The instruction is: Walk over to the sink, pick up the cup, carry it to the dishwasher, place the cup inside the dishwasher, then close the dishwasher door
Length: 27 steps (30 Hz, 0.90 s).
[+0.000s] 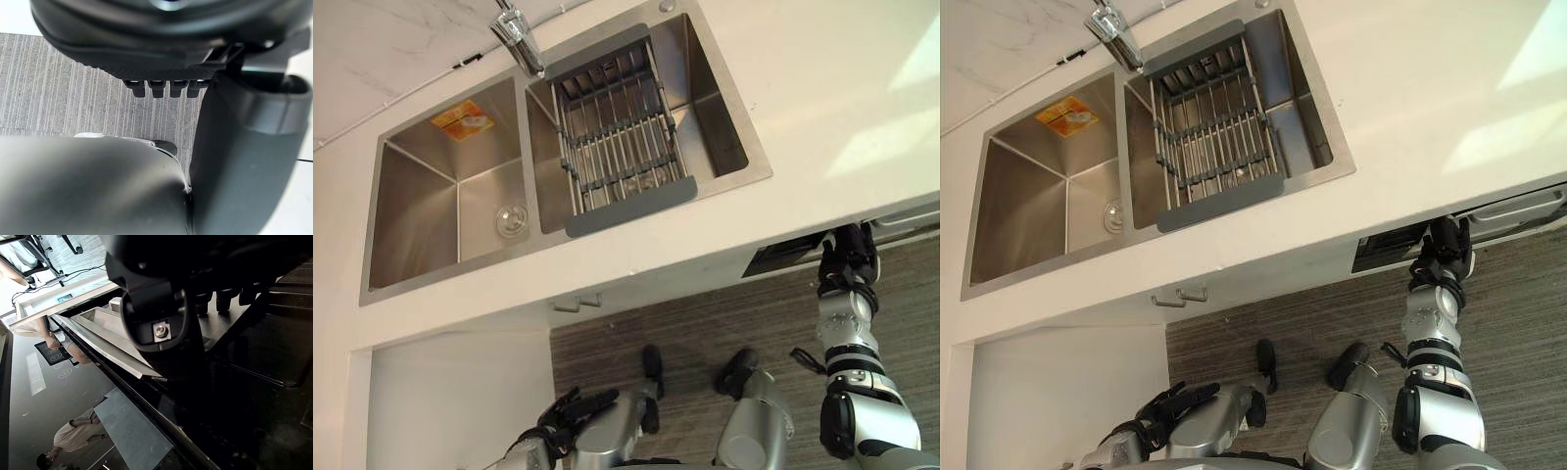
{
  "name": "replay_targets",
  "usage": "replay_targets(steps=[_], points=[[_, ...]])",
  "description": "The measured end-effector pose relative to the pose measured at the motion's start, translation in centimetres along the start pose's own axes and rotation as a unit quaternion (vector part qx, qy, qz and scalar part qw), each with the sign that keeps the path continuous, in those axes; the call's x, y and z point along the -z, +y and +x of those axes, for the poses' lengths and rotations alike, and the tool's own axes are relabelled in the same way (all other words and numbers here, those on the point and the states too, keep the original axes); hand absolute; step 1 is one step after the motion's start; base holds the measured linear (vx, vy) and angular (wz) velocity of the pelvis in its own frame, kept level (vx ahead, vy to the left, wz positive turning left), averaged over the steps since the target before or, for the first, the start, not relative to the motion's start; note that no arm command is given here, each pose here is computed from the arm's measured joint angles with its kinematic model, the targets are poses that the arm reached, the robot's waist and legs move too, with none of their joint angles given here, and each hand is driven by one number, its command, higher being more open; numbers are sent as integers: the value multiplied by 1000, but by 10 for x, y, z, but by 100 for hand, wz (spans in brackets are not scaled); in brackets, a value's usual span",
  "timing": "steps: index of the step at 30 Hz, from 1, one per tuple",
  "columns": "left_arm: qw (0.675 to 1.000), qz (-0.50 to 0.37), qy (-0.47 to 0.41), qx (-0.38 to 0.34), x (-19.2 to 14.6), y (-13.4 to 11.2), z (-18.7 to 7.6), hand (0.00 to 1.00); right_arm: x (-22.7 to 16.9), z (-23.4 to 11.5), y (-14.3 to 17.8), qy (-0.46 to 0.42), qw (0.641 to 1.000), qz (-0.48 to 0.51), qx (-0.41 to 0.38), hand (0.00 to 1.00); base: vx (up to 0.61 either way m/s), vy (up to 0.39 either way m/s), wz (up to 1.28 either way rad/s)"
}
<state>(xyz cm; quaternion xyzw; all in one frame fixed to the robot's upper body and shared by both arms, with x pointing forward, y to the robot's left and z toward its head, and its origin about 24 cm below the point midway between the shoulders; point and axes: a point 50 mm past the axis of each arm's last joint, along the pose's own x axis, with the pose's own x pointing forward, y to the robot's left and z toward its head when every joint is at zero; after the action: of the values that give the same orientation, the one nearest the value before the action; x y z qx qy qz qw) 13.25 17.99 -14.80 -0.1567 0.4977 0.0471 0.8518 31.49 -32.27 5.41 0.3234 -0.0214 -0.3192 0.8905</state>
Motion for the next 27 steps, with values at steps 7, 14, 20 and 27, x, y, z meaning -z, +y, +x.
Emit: replay_targets(steps=[7,14,20,27], points=[[999,-35,-17,8,-8,-4,2,100,10,-4,16,14,996,-87,-21,100,-60,-64,-7],[994,-100,-32,23,-9,-7,1,100,93,-69,-55,136,972,-192,10,100,12,-79,1],[993,-110,-48,3,-6,14,-6,100,152,-165,-160,316,899,-274,129,100,75,-20,-1],[993,-108,-37,1,-7,34,-13,100,157,-204,-199,371,876,-250,181,100,75,16,38]])
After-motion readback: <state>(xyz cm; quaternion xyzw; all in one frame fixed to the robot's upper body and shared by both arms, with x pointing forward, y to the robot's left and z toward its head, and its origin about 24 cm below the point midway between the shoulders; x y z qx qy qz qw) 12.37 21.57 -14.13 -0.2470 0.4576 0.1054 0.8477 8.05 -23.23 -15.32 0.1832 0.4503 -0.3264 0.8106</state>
